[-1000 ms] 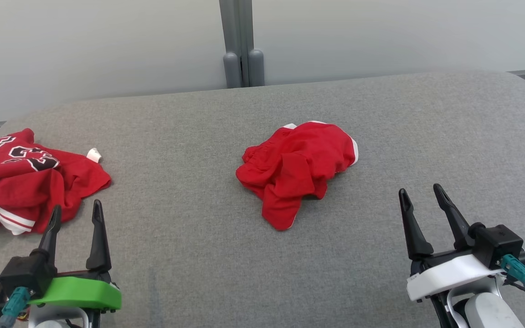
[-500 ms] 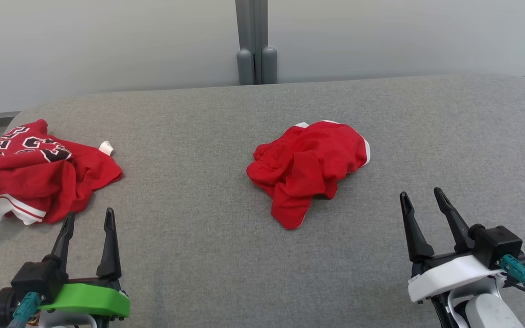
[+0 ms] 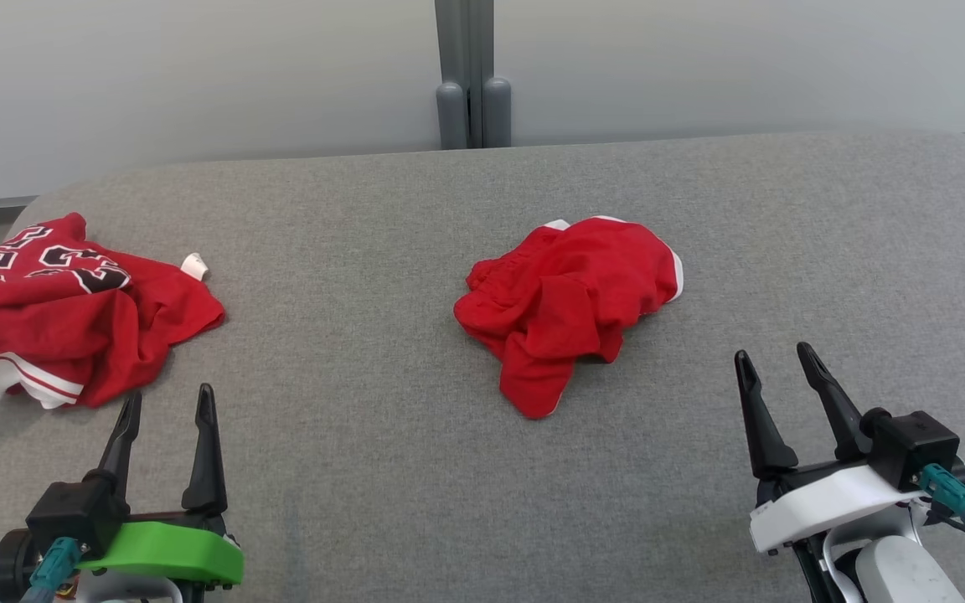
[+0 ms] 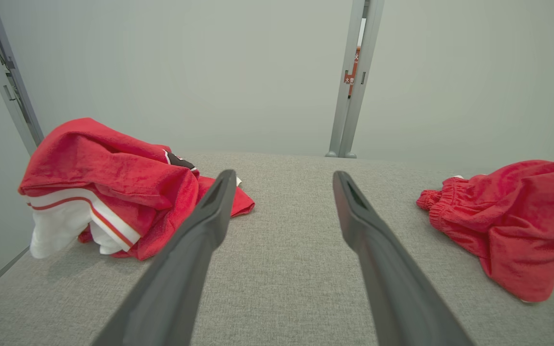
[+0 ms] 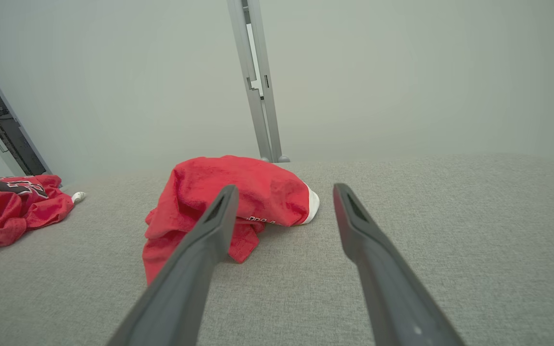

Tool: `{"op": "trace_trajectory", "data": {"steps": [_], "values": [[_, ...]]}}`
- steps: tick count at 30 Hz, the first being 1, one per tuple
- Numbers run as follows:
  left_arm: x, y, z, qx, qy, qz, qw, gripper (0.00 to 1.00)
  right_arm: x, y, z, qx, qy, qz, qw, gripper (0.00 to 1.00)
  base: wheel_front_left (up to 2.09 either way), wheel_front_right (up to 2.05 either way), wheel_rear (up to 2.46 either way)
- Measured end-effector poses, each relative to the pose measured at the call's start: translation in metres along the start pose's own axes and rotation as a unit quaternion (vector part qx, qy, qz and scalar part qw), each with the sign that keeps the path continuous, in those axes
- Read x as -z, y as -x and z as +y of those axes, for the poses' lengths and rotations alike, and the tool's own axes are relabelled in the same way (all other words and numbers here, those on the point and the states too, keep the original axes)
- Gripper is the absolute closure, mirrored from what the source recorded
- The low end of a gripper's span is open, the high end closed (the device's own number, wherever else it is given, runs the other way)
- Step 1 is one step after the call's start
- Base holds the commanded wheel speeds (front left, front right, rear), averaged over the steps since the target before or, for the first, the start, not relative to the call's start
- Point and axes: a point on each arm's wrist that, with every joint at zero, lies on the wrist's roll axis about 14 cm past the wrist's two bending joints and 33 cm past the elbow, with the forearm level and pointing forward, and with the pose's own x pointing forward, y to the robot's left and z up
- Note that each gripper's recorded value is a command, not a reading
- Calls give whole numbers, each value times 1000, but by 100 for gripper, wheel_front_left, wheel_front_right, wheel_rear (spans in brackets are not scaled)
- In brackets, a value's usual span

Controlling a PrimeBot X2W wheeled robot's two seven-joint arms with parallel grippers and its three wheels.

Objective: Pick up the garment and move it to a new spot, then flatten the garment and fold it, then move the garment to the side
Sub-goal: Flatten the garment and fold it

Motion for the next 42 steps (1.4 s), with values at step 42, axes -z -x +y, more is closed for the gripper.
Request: {"op": "trace_trajectory", "data": {"steps": [42], "values": [[11,-3,-4,6,-1,15,1000,0,9,1,-1,2,-3,13,1000,0,0,0,0]]}}
